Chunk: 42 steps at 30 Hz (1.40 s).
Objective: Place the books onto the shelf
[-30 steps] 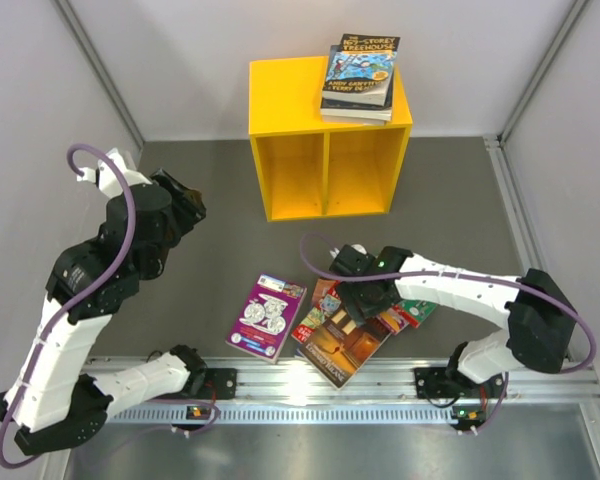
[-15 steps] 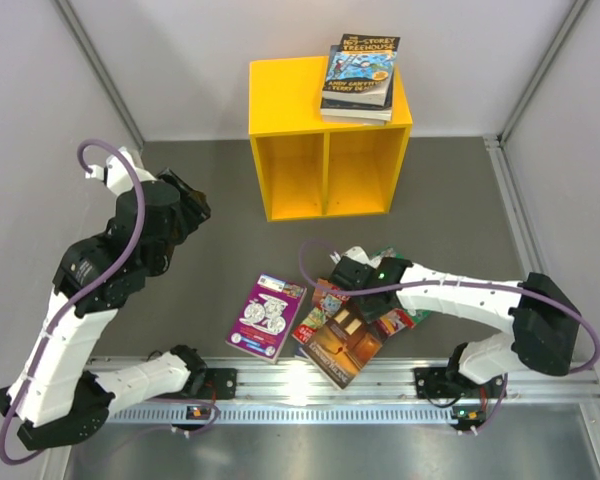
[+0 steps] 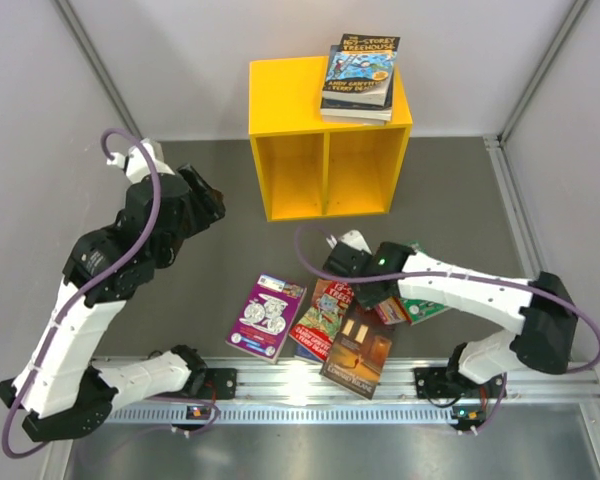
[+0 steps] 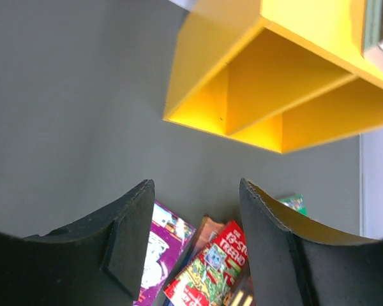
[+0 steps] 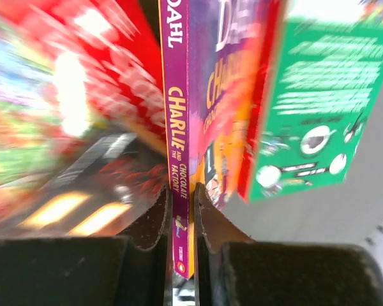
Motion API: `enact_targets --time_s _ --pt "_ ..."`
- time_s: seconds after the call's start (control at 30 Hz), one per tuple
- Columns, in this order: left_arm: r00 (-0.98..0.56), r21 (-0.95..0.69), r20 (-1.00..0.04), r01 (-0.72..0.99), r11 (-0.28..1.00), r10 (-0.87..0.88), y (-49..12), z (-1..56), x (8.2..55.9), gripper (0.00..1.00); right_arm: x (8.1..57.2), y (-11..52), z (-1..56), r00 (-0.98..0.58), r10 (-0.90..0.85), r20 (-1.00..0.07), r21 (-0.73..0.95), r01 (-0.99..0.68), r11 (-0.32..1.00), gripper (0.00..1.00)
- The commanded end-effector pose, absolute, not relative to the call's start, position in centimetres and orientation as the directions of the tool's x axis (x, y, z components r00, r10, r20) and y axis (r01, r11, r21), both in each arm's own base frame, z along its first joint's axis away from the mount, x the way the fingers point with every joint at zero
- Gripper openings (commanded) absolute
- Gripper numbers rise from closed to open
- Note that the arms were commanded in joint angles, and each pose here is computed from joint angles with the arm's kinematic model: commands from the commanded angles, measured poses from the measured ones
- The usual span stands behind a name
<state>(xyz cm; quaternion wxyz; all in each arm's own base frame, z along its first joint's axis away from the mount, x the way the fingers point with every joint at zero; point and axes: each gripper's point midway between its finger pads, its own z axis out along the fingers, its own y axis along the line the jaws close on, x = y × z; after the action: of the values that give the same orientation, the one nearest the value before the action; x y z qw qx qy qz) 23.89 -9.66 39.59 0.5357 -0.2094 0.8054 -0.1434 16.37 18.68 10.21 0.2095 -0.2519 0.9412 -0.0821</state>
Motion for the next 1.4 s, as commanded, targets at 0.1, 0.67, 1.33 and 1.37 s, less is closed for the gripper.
enact_targets --time_s 0.1,0.67,1.33,1.37 --pt "-0.437 -0.544 -0.758 0.015 0.839 -0.484 -15.4 40.4 24.9 0.64 17.3 23.3 24.8 -0.701 -0.287 -0.653 0.05 -0.418 0.907 0.0" --pt "-0.63 -0.748 -0.608 0.25 0.615 -0.483 -28.5 40.5 27.8 0.73 16.2 25.2 28.9 -0.682 -0.272 -0.679 0.167 -0.504 0.847 0.0" --pt "-0.804 -0.663 -0.551 0.26 0.702 -0.222 -34.1 33.3 25.5 0.57 18.7 26.3 31.9 -0.633 -0.227 -0.74 0.132 -0.468 0.874 0.0" --pt "-0.808 -0.656 -0.549 0.26 0.708 -0.213 -34.2 33.0 25.4 0.57 18.9 26.0 32.4 -0.625 -0.216 -0.75 0.128 -0.457 0.88 0.0"
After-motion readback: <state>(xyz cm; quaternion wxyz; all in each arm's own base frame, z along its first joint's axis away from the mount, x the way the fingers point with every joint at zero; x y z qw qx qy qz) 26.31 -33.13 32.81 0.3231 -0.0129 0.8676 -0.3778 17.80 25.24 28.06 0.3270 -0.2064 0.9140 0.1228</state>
